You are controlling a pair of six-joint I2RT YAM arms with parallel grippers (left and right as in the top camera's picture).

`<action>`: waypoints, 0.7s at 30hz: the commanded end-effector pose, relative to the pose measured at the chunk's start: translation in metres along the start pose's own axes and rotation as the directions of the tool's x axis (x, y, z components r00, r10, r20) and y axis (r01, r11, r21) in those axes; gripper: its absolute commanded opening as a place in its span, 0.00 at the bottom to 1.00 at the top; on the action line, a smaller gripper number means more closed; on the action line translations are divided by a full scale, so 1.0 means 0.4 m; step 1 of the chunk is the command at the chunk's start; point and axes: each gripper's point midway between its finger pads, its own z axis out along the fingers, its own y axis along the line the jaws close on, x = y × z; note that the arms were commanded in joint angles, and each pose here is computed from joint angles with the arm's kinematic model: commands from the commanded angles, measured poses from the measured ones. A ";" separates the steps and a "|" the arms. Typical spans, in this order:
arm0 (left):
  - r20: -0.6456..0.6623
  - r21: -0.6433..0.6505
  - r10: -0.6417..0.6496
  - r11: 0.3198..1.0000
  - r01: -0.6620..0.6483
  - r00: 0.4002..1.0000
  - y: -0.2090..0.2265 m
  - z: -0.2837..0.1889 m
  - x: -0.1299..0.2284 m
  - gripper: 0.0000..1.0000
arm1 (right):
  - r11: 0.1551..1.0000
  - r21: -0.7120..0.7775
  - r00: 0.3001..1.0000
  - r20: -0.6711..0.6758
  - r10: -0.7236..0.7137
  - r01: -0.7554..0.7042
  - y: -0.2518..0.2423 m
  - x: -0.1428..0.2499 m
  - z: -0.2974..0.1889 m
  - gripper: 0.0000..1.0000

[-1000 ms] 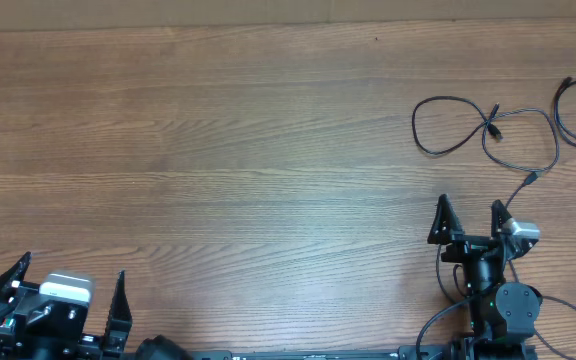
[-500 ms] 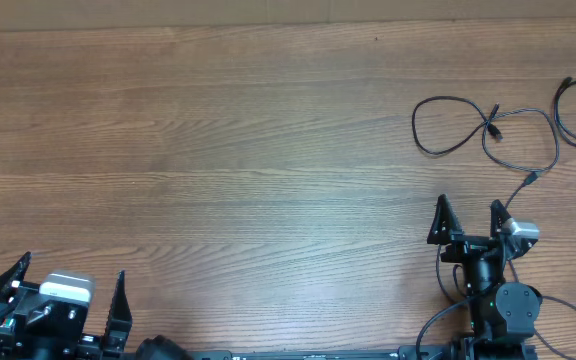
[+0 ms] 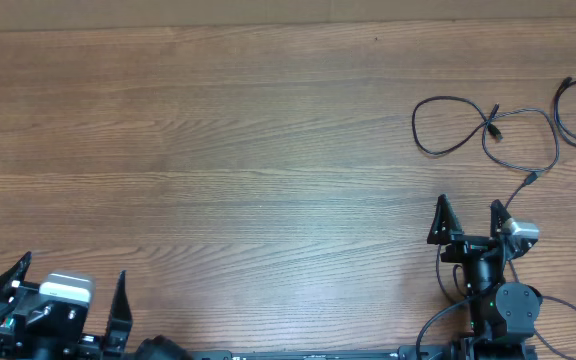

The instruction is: Untangle cables

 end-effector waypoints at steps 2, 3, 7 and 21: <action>0.213 0.079 -0.115 0.992 0.100 0.970 -0.033 0.001 -0.140 1.00 | 1.000 -0.006 1.000 0.002 -0.001 0.001 0.001 0.005 0.000 1.00; 0.264 0.075 -0.141 0.989 0.126 0.954 -0.031 0.006 -0.173 1.00 | 1.000 -0.006 1.000 0.002 -0.001 0.001 0.002 0.005 0.000 1.00; 0.535 0.171 -0.200 0.977 0.127 0.821 -0.084 0.075 -0.326 0.99 | 1.000 -0.006 1.000 0.002 -0.001 0.001 0.002 0.005 0.000 1.00; 0.691 0.050 -0.173 0.980 0.193 0.702 -0.093 0.280 -0.117 0.99 | 1.000 -0.006 1.000 0.002 -0.001 0.001 0.001 0.005 0.000 1.00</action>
